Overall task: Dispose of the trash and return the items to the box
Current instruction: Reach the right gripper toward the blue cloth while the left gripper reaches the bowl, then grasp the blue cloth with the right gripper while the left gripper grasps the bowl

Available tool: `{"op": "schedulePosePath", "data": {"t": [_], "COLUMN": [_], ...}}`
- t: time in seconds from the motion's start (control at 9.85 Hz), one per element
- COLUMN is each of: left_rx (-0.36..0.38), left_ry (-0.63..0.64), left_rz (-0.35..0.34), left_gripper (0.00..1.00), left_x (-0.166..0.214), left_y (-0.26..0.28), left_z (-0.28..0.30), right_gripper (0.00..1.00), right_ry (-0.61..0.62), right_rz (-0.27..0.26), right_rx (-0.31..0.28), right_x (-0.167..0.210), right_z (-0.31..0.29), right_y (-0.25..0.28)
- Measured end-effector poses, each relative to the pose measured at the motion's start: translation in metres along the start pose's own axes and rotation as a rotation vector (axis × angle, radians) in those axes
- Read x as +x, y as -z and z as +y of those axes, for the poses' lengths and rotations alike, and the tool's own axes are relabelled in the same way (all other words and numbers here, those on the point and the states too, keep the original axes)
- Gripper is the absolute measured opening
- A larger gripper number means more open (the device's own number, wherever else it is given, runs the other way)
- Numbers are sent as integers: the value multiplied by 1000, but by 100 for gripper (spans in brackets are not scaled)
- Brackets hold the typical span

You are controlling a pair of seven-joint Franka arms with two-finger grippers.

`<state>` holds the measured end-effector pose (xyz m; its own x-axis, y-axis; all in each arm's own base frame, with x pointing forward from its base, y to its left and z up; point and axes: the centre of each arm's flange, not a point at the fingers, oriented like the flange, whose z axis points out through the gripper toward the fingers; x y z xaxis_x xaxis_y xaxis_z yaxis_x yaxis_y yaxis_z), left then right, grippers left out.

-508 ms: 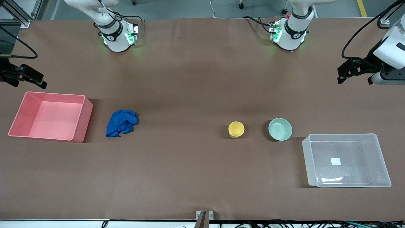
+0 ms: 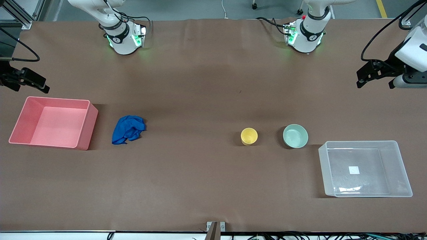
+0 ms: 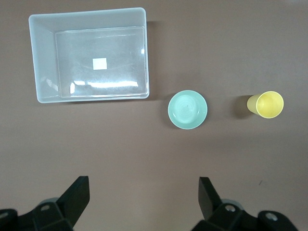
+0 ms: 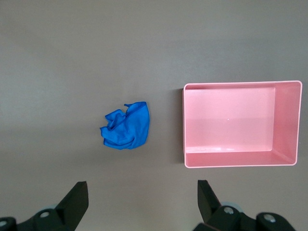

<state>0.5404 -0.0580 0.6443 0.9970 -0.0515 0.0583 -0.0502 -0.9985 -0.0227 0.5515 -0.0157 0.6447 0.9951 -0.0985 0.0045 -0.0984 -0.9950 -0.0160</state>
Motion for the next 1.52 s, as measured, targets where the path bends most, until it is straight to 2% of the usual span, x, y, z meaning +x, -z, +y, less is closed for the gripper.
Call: {"op": "schedulePosePath", "data": {"t": [0.3,0.51,0.81,1.22,1.52], "left_rx": [-3,-8,-14,-43,-61], "left_ry": [19,116,264,433,494], "left_rz": [-27,-25,-39,-11,-16], "left_gripper": [100,100,100,100,97], "left_x": [10,22,20,1,-4], "left_y": [-21,-62,-141,-273,-331], "left_z": [2,15,61,63,49], "right_gripper": [100,100,98,97,96], "right_ry": [0,0,3,28,35], "right_rz": [-2,-2,-11,1,-12], "right_rx": [0,0,-1,-2,-4], "right_x": [0,0,5,30,30], "right_z": [0,0,-2,-20,-24], "right_y": [-1,-1,-12,-93,-136]}}
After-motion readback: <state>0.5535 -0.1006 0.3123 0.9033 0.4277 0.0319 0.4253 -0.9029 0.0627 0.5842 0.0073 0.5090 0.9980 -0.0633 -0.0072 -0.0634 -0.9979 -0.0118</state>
